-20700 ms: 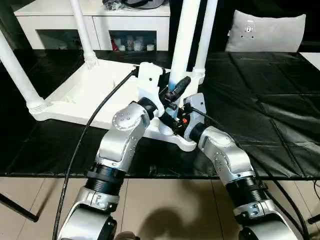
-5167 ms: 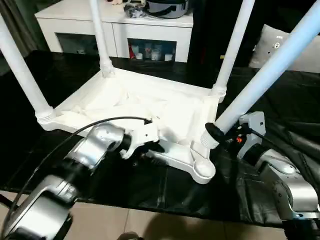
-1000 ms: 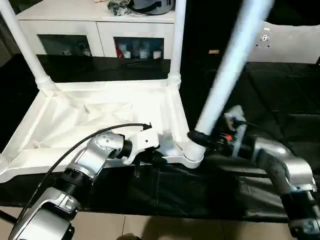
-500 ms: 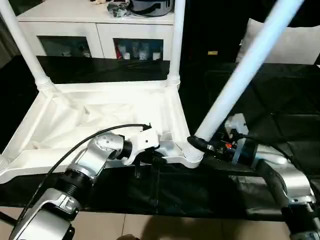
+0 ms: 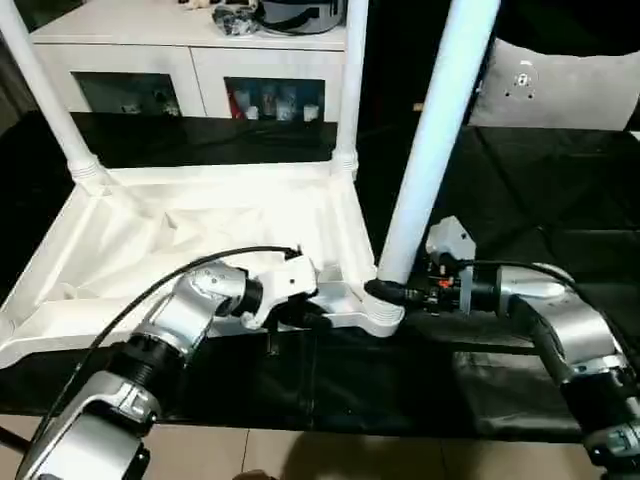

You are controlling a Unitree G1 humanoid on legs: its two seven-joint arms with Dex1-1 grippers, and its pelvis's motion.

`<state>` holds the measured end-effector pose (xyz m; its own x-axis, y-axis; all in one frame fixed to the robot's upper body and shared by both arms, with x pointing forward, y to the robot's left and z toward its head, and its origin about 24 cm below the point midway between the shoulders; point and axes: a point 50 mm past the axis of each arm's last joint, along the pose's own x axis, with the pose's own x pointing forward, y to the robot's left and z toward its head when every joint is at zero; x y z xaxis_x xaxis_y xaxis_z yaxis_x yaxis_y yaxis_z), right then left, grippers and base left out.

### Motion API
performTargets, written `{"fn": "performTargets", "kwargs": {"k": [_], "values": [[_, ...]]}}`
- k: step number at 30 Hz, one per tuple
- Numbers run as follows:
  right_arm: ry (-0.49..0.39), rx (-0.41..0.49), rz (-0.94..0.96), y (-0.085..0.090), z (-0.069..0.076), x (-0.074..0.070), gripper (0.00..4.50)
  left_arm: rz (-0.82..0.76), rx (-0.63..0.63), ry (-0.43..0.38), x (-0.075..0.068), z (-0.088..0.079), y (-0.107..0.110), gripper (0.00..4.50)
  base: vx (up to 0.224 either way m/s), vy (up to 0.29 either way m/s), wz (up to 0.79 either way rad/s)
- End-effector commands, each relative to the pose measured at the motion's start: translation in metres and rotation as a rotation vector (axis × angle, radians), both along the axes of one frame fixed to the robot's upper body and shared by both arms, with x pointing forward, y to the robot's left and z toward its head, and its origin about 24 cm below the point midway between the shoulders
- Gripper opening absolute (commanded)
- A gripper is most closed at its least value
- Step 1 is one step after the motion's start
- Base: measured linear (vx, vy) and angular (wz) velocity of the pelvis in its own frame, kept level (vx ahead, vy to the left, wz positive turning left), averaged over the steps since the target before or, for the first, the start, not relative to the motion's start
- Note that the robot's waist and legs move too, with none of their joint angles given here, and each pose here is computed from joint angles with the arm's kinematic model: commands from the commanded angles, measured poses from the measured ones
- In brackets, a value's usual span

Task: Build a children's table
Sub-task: Insert table leg to table base

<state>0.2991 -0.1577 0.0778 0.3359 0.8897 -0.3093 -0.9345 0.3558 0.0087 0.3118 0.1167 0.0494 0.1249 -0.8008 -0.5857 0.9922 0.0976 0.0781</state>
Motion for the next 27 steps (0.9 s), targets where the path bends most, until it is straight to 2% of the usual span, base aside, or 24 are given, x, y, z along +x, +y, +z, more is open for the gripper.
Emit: {"fn": "performTargets", "kwargs": {"k": [1,5,6,10,12,15,17,21,27], "values": [[0.201,-0.136,0.006,-0.003,-0.047,-0.017,1.86,0.019,0.037,-0.023,0.006,0.006,0.009,0.00,0.000,0.000,0.00],[0.177,-0.111,-0.042,-0.001,-0.047,-0.016,1.86,0.050,0.030,-0.005,0.006,0.004,0.010,0.00,0.000,0.000,0.00],[0.154,-0.105,-0.137,0.000,-0.047,-0.011,1.86,0.094,0.017,0.014,0.005,0.001,0.010,0.00,0.000,0.000,0.00],[0.159,-0.084,-0.293,0.003,-0.049,-0.003,1.86,0.159,-0.009,0.034,0.002,-0.002,0.005,0.00,0.000,0.000,0.00],[0.168,-0.076,-0.450,0.012,-0.052,0.006,1.86,0.238,-0.041,0.051,0.000,-0.004,-0.009,0.00,0.000,0.000,0.00],[0.194,-0.085,-0.584,0.021,-0.056,0.013,1.86,0.299,-0.060,0.046,0.000,-0.004,-0.027,0.00,-0.022,0.017,-0.18],[0.215,-0.101,-0.687,0.029,-0.059,0.020,1.86,0.333,-0.086,0.030,-0.003,-0.002,-0.053,0.00,0.000,0.000,0.00],[0.218,-0.118,-0.734,0.037,-0.060,0.023,1.86,0.334,-0.128,0.026,-0.010,0.002,-0.079,0.00,0.000,0.000,0.00],[0.211,-0.137,-0.767,0.040,-0.061,0.020,1.86,0.373,-0.027,-0.053,-0.004,-0.003,-0.064,0.00,0.000,0.000,0.00]]}}
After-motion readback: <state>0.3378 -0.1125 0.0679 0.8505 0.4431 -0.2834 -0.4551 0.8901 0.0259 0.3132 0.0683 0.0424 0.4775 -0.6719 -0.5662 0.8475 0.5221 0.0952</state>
